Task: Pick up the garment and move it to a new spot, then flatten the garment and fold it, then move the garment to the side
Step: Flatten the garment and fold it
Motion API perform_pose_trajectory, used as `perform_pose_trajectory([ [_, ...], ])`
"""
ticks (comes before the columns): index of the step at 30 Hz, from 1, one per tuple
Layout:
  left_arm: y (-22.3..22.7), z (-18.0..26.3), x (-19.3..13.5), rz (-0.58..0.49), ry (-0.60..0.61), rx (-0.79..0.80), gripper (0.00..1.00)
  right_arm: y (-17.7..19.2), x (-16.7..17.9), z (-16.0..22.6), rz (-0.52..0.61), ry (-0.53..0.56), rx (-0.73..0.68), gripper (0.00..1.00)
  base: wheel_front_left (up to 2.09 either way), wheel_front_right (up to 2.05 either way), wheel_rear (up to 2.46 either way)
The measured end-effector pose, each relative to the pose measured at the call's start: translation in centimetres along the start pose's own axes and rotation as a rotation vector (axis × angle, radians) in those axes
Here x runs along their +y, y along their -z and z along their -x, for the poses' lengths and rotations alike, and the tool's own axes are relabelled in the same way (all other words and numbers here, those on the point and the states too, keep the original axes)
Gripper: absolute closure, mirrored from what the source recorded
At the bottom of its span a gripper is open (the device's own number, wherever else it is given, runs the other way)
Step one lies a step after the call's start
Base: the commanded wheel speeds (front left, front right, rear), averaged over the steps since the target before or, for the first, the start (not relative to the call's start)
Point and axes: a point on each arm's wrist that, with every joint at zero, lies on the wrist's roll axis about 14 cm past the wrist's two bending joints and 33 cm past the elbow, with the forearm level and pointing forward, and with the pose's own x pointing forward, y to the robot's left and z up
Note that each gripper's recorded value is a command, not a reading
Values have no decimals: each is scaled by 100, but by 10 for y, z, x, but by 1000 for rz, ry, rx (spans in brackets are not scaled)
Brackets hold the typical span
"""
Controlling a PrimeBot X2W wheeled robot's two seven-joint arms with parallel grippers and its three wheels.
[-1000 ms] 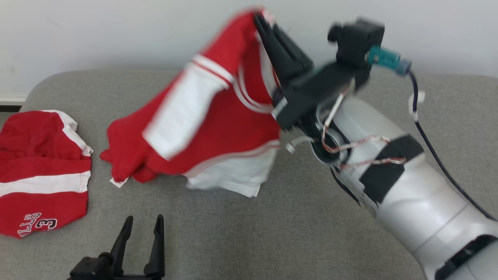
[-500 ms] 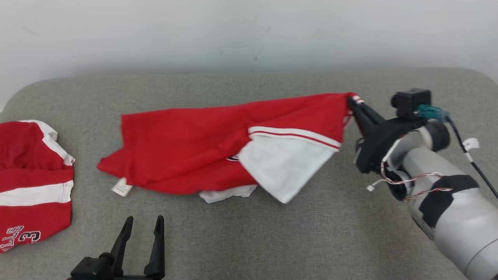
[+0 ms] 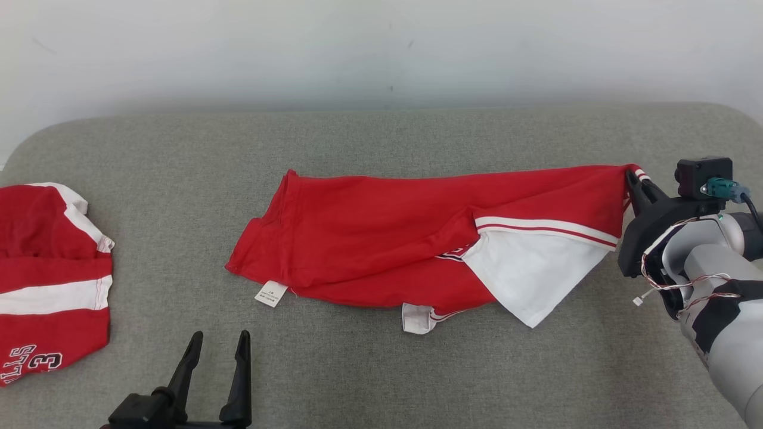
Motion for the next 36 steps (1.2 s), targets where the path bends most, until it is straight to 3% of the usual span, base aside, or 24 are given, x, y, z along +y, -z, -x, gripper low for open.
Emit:
perform_pose_trajectory([
  [2,1,0,1,-4,-1,2,0,1,-2,0,16,2,3,100,0,0,0],
  [3,1,0,1,-5,-2,3,0,2,-4,0,25,4,6,64,0,0,0],
  [4,1,0,2,-5,-3,3,0,4,-6,0,25,8,8,0,0,0,0],
  [14,-6,0,4,-7,-10,-16,0,54,3,17,-39,16,151,0,0,0,0],
  [19,-8,4,5,-7,-12,-22,0,59,9,29,-67,18,124,0,0,0,0],
  [27,-12,8,-3,1,6,-35,0,97,63,56,-190,-47,159,0,0,0,0],
  [36,-11,11,-3,2,6,-32,0,120,90,66,-285,-67,227,0,0,0,0],
])
